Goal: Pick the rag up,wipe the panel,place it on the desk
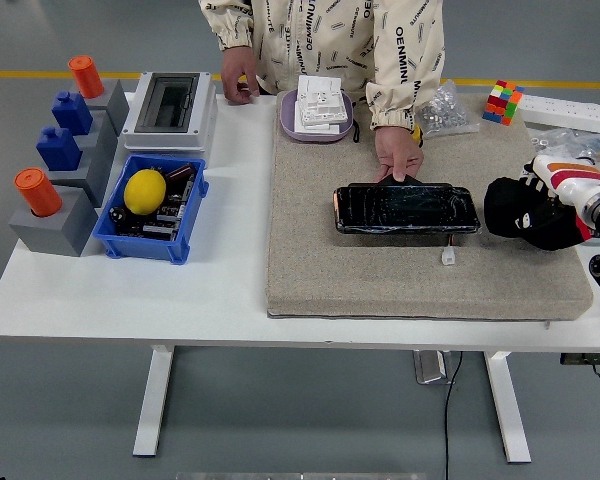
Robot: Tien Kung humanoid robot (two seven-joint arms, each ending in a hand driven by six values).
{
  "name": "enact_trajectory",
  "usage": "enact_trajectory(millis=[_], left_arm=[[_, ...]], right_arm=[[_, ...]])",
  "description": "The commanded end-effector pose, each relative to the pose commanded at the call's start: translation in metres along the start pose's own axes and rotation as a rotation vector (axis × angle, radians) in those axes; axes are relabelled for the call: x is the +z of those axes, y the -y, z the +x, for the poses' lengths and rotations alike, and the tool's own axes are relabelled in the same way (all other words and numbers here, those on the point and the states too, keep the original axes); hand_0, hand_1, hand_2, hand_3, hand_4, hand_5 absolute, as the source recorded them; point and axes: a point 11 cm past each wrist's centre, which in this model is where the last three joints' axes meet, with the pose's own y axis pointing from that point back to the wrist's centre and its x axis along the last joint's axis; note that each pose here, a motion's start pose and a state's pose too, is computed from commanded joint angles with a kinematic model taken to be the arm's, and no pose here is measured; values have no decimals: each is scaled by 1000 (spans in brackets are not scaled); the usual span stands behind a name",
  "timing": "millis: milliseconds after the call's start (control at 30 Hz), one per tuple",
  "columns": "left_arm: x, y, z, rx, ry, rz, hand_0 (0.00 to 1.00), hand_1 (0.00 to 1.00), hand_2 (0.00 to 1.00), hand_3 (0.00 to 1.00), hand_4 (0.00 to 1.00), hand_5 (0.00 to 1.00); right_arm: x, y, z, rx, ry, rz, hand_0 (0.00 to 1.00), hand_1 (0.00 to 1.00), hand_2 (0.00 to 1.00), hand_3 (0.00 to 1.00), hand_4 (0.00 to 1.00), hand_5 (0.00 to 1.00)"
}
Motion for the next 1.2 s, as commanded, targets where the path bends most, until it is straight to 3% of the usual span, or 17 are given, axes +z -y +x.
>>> enact_trajectory(millis=[67, 100, 267, 300, 467, 500, 667, 700, 867, 900, 1200], left_arm=[[1, 0, -1, -2, 0, -3, 725, 716, 767, 626, 694, 581], [2, 0, -1, -2, 0, -5, 724, 716, 767, 627, 694, 582], [3, 0, -2, -6, 0, -7, 724, 716, 767, 627, 694, 582], [2, 0, -2, -5, -1, -6, 724, 716, 767, 627, 694, 582], [2, 0, -1, -2, -2, -5, 724, 716, 767, 627, 694, 582], [2, 0, -1, -2, -2, -5, 725, 716, 767, 627, 694, 581], [2, 0, -1, -3, -3, -7, 725, 716, 767, 627, 694, 581], [2, 0, -1, -3, -3, -7, 723, 716, 767, 627, 694, 581], [2, 0, -1, -3, -5, -6, 723, 716, 767, 627, 694, 581], [2, 0, -1, -3, -5, -6, 724, 716, 767, 627, 694, 582], [1, 0, -1, -2, -6, -6, 724, 716, 767, 627, 694, 583]], right_arm=[[0, 0, 1, -5, 3, 2, 311, 421, 468, 459, 965, 121], [0, 0, 1, -7, 4, 2, 406, 462, 513, 491, 998, 258], [2, 0, 1, -24, 9, -1, 406, 462, 513, 491, 998, 258], [3, 0, 0, -33, 9, -4, 456, 502, 576, 536, 998, 407], [4, 0, -4, -56, 12, -7, 456, 502, 576, 536, 998, 407], [4, 0, -4, -59, 12, -8, 517, 552, 651, 627, 998, 432], [5, -1, -4, -68, 16, -8, 517, 552, 651, 627, 998, 432], [5, -1, -3, -69, 16, -9, 582, 597, 698, 716, 998, 452], [8, -1, -1, -72, 16, -18, 582, 597, 698, 716, 998, 452], [9, -1, -1, -72, 16, -19, 695, 680, 784, 777, 998, 469], [11, -2, 5, -75, 13, -23, 735, 711, 831, 816, 998, 490]])
